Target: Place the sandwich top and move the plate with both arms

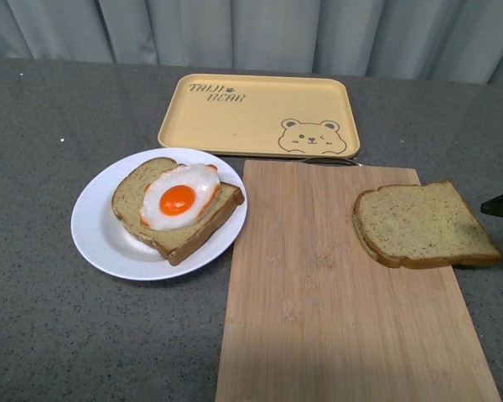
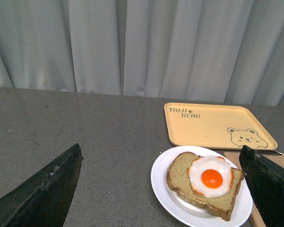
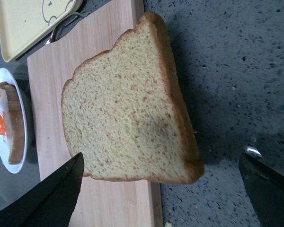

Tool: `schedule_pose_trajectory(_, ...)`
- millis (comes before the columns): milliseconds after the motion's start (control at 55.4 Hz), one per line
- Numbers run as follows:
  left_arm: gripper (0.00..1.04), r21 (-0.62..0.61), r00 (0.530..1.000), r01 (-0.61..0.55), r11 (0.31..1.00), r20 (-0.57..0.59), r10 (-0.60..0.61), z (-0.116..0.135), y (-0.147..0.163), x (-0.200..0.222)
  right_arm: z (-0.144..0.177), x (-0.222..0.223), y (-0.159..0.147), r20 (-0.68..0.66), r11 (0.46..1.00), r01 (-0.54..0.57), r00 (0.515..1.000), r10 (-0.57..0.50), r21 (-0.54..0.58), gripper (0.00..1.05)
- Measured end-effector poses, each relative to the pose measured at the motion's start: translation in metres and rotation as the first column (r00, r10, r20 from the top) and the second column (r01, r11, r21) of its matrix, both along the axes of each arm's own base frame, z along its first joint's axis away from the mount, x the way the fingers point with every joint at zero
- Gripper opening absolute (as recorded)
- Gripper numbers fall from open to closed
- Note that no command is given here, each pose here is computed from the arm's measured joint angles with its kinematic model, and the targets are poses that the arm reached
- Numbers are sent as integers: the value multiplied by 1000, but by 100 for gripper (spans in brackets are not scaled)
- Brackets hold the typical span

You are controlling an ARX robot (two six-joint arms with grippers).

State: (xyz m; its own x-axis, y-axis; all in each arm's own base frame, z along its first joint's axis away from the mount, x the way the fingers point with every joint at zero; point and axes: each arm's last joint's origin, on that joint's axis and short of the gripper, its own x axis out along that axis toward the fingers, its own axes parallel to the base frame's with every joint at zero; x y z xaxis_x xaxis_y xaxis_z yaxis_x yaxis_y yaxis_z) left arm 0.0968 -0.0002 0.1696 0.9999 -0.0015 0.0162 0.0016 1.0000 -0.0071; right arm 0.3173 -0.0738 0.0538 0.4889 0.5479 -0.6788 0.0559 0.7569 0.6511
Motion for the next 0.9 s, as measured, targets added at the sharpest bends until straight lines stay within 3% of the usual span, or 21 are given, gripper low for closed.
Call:
schedule_pose_trajectory(361,98,0,1000,0,1000,0,0,0,0,0,-24,11,17,-67,992,23,998,-15,122,93)
schedule_pose_trajectory(722,98,0,1000,0,1000,0,0,0,0,0,-29,10,23,-112,995,27,994,-16,98,32)
schedule_pose_trajectory(902,98,0,1000,0,1000,0,0,0,0,0,-24,9,23,-118,995,22,993,-11,93,7)
